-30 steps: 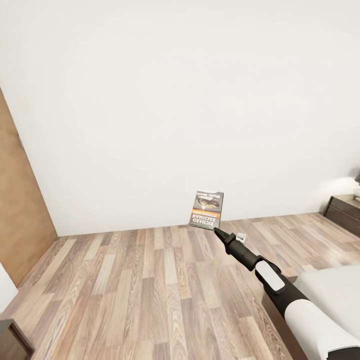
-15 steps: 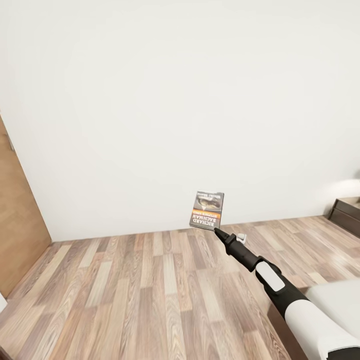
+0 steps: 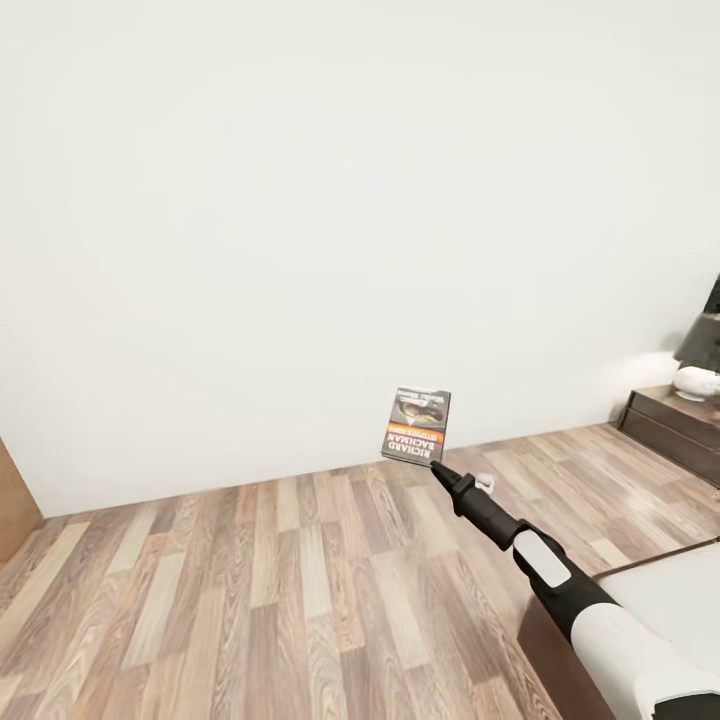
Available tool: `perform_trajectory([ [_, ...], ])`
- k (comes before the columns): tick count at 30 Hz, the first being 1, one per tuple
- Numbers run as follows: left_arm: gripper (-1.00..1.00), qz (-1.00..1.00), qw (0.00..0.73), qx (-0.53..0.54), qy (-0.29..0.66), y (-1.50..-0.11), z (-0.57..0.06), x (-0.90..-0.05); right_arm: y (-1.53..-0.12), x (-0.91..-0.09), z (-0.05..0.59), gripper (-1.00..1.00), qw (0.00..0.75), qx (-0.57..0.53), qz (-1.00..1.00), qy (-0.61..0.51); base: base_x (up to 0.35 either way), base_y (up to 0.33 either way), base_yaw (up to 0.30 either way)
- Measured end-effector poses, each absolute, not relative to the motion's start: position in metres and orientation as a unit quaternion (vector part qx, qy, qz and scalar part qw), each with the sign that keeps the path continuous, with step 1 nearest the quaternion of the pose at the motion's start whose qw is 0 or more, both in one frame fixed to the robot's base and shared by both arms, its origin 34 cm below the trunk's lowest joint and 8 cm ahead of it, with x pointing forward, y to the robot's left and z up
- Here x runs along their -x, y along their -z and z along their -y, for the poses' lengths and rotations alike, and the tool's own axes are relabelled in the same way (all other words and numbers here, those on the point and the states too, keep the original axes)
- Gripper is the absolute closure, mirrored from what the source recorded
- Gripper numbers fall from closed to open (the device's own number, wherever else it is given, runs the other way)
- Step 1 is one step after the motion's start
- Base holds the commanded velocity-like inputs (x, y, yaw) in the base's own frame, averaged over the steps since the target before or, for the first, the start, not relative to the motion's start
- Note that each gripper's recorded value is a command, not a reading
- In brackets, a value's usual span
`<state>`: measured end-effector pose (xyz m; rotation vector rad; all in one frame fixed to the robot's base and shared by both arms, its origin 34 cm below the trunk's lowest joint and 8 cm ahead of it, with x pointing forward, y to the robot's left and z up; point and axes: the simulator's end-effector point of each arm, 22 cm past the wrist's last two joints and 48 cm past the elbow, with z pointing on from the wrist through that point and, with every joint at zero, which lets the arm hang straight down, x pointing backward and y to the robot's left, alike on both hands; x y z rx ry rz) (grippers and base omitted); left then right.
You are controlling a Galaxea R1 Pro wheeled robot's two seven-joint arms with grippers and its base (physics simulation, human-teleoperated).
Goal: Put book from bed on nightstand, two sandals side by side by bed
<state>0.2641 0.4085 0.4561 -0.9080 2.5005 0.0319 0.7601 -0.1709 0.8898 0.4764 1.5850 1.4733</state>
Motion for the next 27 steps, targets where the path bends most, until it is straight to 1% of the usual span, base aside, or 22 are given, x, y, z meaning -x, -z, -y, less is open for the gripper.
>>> perform_trajectory([
  [10, -1.00, -0.913, 0.239, 0.331, -0.014, -0.4569, -0.4119, -0.2641, -0.8891, -0.7597, 0.1707, 1.00, 0.446, -0.192, -0.640, -0.595, 0.276, 0.137, -0.280],
  [17, -1.00, -0.913, 0.239, 0.331, -0.014, -0.4571, -0.4131, -0.2641, -0.8890, -0.7596, 0.1698, 1.00, 0.445, -0.192, -0.640, -0.596, 0.280, 0.158, -0.235],
  [22, -1.00, -0.913, 0.239, 0.331, -0.015, -0.4572, -0.4136, -0.2641, -0.8890, -0.7596, 0.1695, 1.00, 0.446, -0.192, -0.640, -0.596, 0.280, 0.187, -0.182],
  [27, -1.00, -0.913, 0.239, 0.331, -0.014, -0.4571, -0.4131, -0.2640, -0.8891, -0.7596, 0.1693, 1.00, 0.446, -0.192, -0.640, -0.596, 0.280, 0.197, -0.066],
])
